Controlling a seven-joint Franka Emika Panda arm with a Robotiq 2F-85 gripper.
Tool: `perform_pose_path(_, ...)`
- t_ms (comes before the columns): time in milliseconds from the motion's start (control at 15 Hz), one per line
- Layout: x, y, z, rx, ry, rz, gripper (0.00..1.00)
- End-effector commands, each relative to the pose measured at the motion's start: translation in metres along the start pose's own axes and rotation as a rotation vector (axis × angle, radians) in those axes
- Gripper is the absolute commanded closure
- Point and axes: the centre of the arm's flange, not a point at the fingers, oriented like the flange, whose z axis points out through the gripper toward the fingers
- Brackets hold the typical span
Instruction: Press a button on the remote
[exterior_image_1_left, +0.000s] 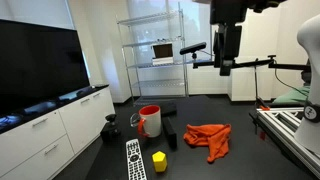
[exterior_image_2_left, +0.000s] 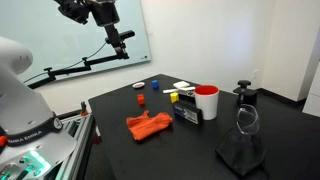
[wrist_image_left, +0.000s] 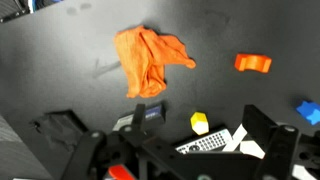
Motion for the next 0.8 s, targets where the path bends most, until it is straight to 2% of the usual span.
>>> perform_pose_path(0,0.005,-0.001,-0.013,0.005,0.03,0.0,0.0)
perform_pose_path(533,0.006,-0.001,-0.02,0.007,0.046,0.0,0.0)
perform_pose_path(733,0.022,-0.011,-0.031,0.066,0.065,-0.044,0.0)
